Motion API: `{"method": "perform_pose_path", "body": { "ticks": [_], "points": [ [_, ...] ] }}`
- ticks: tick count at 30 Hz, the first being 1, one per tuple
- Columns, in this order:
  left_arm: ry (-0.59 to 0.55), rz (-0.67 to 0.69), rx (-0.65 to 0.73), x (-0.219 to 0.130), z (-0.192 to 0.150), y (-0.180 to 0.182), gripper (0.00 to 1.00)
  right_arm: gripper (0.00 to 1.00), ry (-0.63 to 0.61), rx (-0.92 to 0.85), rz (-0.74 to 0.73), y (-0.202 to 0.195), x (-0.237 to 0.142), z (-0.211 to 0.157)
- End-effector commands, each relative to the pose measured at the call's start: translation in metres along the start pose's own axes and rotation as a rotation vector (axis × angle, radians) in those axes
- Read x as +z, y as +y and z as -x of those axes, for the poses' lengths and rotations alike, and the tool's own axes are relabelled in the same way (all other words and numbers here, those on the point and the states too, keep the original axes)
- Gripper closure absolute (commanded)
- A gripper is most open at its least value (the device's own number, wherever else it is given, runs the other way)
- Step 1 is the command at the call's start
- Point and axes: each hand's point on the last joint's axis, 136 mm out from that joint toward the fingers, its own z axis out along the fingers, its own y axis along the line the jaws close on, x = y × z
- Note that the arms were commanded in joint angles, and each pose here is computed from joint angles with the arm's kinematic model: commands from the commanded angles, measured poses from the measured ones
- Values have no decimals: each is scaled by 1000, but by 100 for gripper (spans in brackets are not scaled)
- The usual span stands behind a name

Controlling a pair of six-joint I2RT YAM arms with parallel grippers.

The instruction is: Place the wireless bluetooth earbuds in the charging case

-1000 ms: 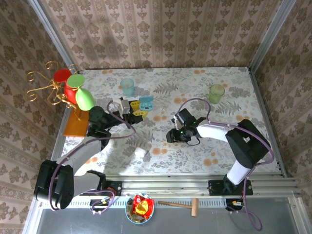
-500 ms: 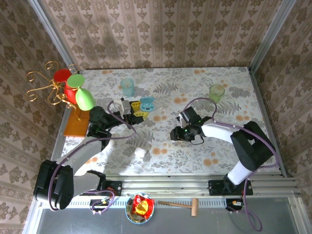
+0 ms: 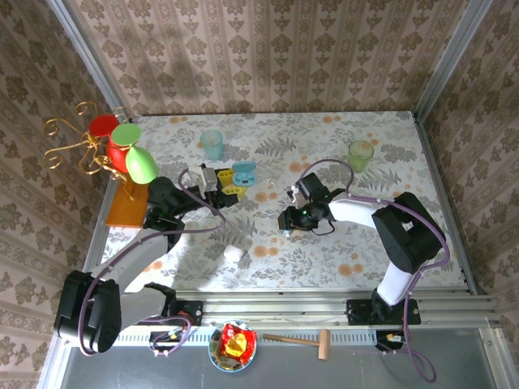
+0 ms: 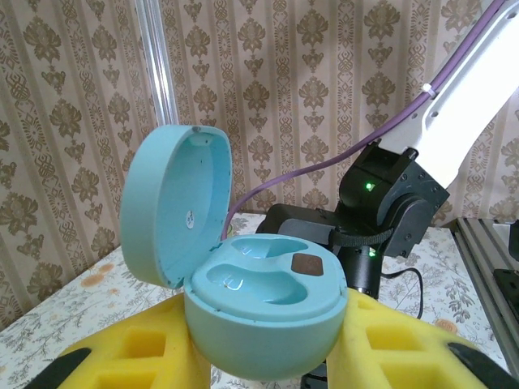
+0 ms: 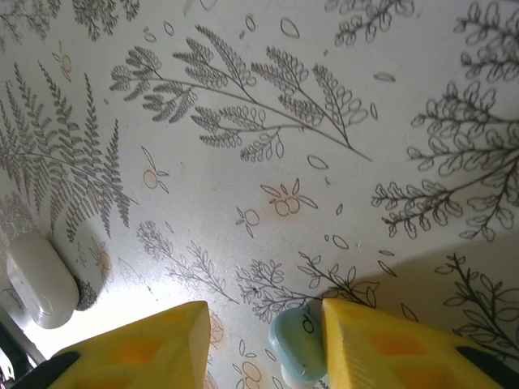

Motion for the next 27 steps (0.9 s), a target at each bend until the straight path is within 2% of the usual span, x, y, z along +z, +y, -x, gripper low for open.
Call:
{"method": "perform_pose_path", "body": {
  "ticks": [1,17,27],
  "points": [
    [-18,-8,46,2,8,-3,71,61,24,-12,33,3,-2,-11],
    [-23,-7,51,0,9,-6,72,74,39,-2,30,-2,5,-15],
    [-21,-7,56,1,9,-5,72,73,65,-18,50,2,8,-22]
  ]
}}
